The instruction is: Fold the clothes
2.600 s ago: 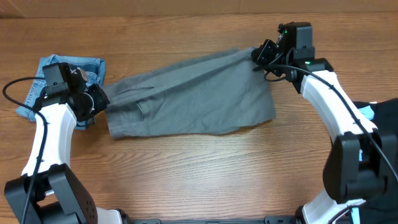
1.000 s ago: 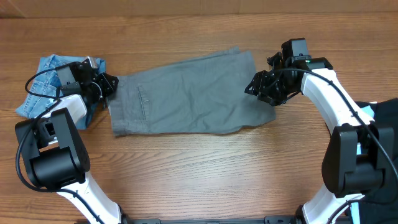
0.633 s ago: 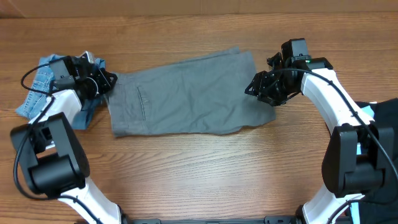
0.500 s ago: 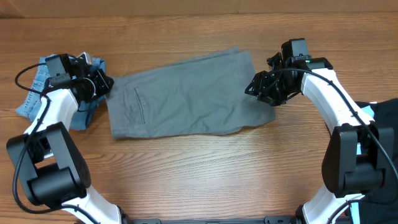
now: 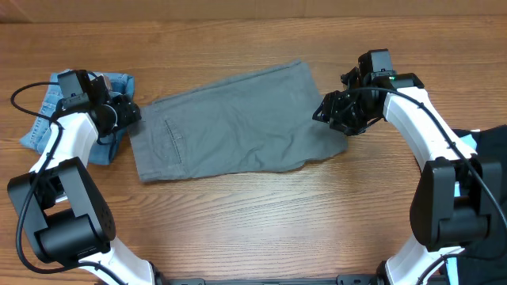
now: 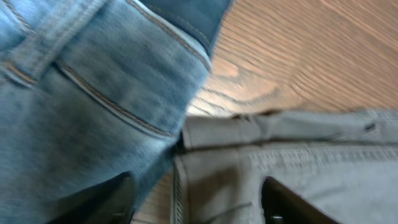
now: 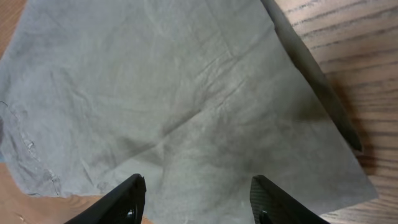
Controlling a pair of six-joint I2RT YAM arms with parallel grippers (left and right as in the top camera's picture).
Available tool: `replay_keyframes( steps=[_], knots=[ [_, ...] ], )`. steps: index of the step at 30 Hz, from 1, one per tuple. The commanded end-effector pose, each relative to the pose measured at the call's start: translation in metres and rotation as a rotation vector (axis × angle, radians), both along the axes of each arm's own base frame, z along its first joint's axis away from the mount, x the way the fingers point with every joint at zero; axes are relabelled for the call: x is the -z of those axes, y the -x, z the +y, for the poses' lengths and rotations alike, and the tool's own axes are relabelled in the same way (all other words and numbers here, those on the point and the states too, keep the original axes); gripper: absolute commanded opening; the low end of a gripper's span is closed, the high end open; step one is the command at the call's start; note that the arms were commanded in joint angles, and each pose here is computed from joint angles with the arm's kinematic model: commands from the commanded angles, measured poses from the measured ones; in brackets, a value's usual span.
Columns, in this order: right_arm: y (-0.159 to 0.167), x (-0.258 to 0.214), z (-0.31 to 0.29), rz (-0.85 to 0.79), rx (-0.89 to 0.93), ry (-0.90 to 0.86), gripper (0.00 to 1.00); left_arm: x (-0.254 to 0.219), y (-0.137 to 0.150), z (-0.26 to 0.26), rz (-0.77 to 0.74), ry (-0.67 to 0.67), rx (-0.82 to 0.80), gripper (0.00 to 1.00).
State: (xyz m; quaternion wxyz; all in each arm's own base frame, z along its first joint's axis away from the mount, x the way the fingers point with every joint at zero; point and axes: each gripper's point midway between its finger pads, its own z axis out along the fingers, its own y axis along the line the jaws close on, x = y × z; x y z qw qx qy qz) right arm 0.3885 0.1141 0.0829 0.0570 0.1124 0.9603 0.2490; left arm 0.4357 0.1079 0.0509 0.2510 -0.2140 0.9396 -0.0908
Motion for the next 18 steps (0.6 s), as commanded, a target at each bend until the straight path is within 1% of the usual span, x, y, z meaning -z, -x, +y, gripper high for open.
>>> replay_keyframes(
  steps=[1, 2, 4, 6, 7, 10, 11, 12, 14, 15, 16, 17, 18],
  knots=[
    [-0.004, -0.002, -0.005, -0.016, 0.000, 0.055, 0.45, -0.052, -0.014, -0.020, -0.142, 0.071, 0.136, 0.51],
    [-0.004, 0.001, -0.011, -0.014, 0.008, 0.086, 0.40, -0.061, -0.014, -0.031, -0.171, 0.113, 0.178, 0.40],
    [-0.002, 0.007, -0.018, -0.003, 0.026, 0.131, 0.24, -0.073, -0.011, -0.052, -0.201, 0.177, 0.255, 0.26],
    [0.003, 0.019, -0.022, 0.020, 0.060, 0.146, 0.19, -0.074, -0.002, -0.072, -0.177, 0.208, 0.325, 0.17],
    [0.005, 0.025, -0.022, 0.027, 0.073, 0.140, 0.18, -0.070, 0.003, -0.081, -0.156, 0.211, 0.355, 0.15],
    [0.010, 0.043, -0.022, 0.034, 0.104, 0.129, 0.17, -0.060, 0.014, -0.107, -0.099, 0.209, 0.451, 0.14],
    [0.012, 0.050, -0.022, 0.035, 0.120, 0.126, 0.17, -0.058, 0.018, -0.113, -0.079, 0.204, 0.467, 0.14],
    [0.017, 0.064, -0.022, 0.041, 0.149, 0.120, 0.16, -0.051, 0.023, -0.120, -0.034, 0.173, 0.479, 0.15],
    [0.026, 0.081, -0.024, 0.057, 0.192, 0.118, 0.16, -0.045, 0.029, -0.124, 0.010, 0.139, 0.483, 0.15],
    [0.032, 0.088, -0.027, 0.074, 0.219, 0.130, 0.14, -0.043, 0.030, -0.124, 0.025, 0.126, 0.483, 0.15],
    [0.050, 0.106, -0.046, 0.144, 0.318, 0.213, 0.08, -0.039, 0.036, -0.125, 0.060, 0.103, 0.483, 0.16],
    [0.060, 0.111, -0.057, 0.188, 0.377, 0.261, 0.04, -0.037, 0.038, -0.126, 0.074, 0.099, 0.483, 0.16],
    [0.072, 0.113, -0.069, 0.243, 0.443, 0.314, 0.04, -0.036, 0.041, -0.126, 0.086, 0.097, 0.483, 0.16]
  ],
)
